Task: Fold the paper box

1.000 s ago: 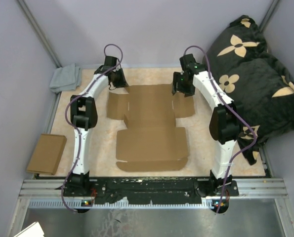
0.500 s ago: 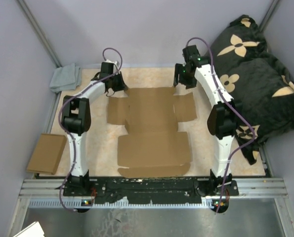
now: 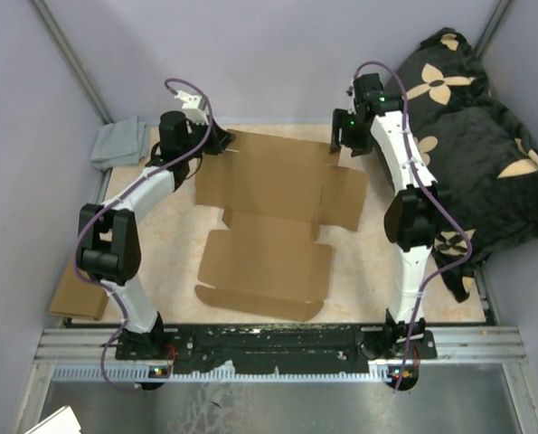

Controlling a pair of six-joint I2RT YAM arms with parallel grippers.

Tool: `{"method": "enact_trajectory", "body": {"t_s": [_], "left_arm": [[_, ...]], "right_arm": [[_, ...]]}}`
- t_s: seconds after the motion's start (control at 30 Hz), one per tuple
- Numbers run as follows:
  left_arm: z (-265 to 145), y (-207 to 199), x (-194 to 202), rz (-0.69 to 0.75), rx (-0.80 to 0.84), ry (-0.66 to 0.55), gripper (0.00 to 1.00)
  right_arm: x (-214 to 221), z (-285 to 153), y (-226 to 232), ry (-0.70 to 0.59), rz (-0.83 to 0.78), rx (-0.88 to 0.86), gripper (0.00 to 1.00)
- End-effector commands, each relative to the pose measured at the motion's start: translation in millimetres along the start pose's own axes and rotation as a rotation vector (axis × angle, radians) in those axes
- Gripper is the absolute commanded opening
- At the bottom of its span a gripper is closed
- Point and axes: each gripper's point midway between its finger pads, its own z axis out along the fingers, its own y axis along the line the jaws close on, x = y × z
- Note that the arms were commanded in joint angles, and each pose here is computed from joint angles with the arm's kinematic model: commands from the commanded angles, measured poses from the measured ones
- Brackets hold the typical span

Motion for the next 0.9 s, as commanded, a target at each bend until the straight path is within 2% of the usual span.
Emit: {"method": "enact_trajectory", "body": {"t_s": [0.0, 0.13, 0.23, 0.67, 0.77, 0.87], "left_arm": [[-7.0, -28.7, -24.5, 0.110, 0.114, -0.086, 0.00], [-10.2, -35.6, -29.7, 0.118, 0.132, -0.097, 0.00], [-10.7, -36.9, -33.6, 0.122, 0.127, -0.102, 0.00], [-13.8, -40.9, -38.7, 0.162, 0.094, -0.098, 0.00], [-18.2, -43.9, -44.7, 0.152, 0.090, -0.110, 0.01], [-26.7, -49.2, -52.4, 0.143, 0.087, -0.121, 0.11]], "right_arm": [[4.9, -36.7, 15.4, -0.014, -0.060, -0.092, 0.65], [9.0, -44.3, 18.8, -0.009, -0.060, -0.107, 0.62], [14.7, -45.9, 17.7, 0.010, -0.052, -0.103, 0.55], [36.0, -57.4, 24.7, 0.056, -0.067, -0.105, 0.01], [41.1, -55.9, 24.7, 0.056, -0.095, -0.071, 0.00], [38.0, -58.5, 33.2, -0.002, -0.164, -0.041, 0.00]]}}
